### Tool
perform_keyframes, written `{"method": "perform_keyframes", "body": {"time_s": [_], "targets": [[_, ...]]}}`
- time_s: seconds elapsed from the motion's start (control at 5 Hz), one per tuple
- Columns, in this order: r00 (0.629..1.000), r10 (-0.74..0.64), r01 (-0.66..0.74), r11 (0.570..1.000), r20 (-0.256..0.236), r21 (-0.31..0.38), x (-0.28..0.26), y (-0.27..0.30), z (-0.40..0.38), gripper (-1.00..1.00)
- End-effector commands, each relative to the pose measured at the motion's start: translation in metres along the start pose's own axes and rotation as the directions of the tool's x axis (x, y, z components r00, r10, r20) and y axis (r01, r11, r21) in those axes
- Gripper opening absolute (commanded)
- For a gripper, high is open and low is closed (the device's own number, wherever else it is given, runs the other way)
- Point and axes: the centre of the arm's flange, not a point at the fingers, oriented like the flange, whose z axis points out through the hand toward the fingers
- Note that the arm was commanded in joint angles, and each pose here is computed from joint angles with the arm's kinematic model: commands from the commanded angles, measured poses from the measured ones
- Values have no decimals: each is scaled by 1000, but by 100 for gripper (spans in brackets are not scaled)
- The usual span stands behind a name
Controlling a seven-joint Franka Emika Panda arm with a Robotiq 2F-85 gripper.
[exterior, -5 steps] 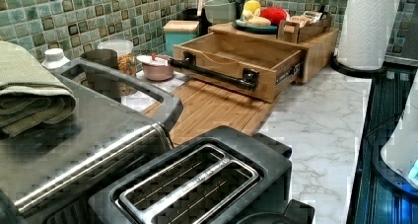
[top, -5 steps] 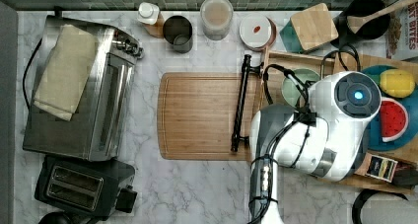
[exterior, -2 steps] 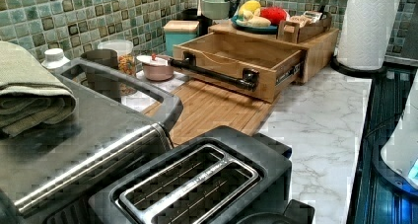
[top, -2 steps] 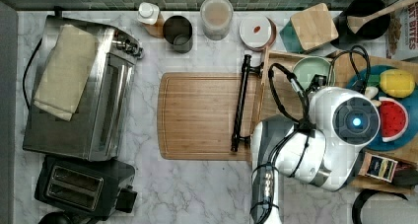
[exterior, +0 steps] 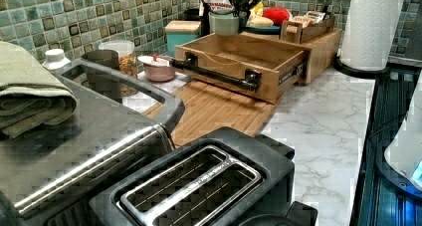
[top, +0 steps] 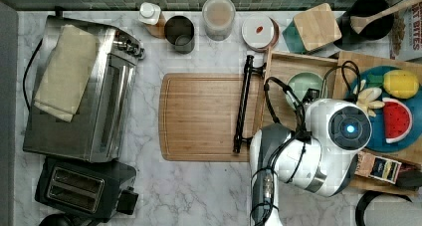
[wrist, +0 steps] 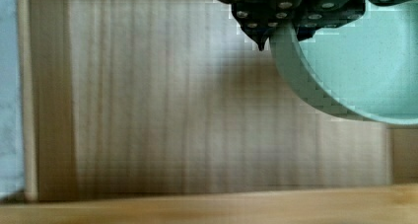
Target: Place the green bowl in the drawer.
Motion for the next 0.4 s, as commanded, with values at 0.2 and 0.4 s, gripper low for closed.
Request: {"method": "perform_keyframes", "body": {"time_s": [0.2,0.4], "targets": [[992,127,-127,989,-5,-71,37,22,55,-100],[994,110,-109,991,7,-74,39,26,70,-100]]}}
